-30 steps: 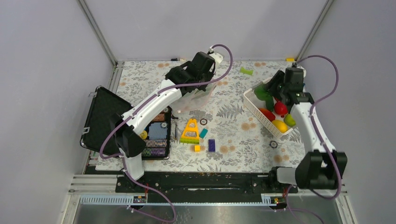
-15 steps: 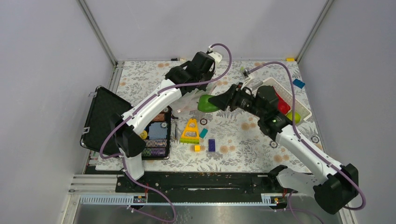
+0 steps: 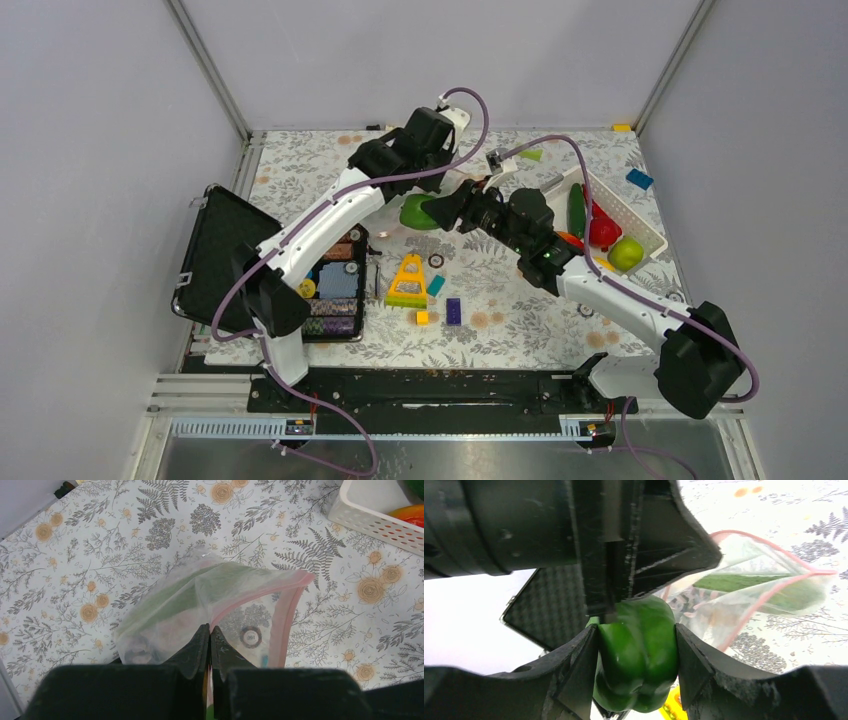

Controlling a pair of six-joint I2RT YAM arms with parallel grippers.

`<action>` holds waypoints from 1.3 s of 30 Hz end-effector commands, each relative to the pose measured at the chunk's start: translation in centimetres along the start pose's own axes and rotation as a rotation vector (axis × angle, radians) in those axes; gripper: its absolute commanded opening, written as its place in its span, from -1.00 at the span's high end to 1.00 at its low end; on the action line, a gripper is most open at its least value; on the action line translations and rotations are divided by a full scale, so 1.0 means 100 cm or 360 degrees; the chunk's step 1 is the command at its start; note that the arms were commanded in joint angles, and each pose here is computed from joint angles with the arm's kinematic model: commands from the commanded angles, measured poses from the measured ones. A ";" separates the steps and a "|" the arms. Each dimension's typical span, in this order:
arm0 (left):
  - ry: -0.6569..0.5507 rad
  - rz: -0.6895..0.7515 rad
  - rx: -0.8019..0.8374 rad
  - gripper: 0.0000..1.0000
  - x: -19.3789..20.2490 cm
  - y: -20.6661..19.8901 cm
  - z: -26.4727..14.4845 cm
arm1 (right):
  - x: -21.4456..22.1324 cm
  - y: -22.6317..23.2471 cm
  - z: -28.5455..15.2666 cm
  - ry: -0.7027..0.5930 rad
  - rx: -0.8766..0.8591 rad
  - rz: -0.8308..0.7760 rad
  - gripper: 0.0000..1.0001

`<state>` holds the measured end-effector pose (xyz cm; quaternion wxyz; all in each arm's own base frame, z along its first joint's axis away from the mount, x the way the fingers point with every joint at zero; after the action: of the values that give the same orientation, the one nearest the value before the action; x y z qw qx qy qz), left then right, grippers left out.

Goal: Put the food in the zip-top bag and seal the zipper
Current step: Place the fake vegetable in the zipper food storage bag.

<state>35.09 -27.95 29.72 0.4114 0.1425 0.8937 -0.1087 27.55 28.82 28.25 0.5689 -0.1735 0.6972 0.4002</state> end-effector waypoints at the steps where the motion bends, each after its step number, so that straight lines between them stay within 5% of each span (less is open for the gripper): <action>1: -0.0194 -0.0091 0.0097 1.00 -0.032 0.000 -0.035 | -0.016 -0.009 0.003 -0.0163 0.0117 -0.0095 0.85; 21: -0.0193 -0.0093 0.0199 1.00 -0.031 -0.002 -0.042 | -0.003 -0.035 -0.009 -0.0177 0.0407 -0.0027 0.87; 39: -0.0202 -0.0093 0.0250 1.00 -0.030 -0.003 -0.044 | -0.017 -0.018 -0.034 -0.0343 0.0275 0.0094 0.87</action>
<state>34.11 -27.38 31.48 0.4127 0.1468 0.8852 -0.1568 27.43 25.19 26.90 0.6148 -0.0808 0.7008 0.3527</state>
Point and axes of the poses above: each gripper's point midway between its finger pads, its own z axis out along the fingers, its own y axis along the line the jaws close on, x = y × z, the point moved 4 cm from there along -z, back along the fingers, and after that the axes turned 15 degrees about -z, right-handed, at the moved point
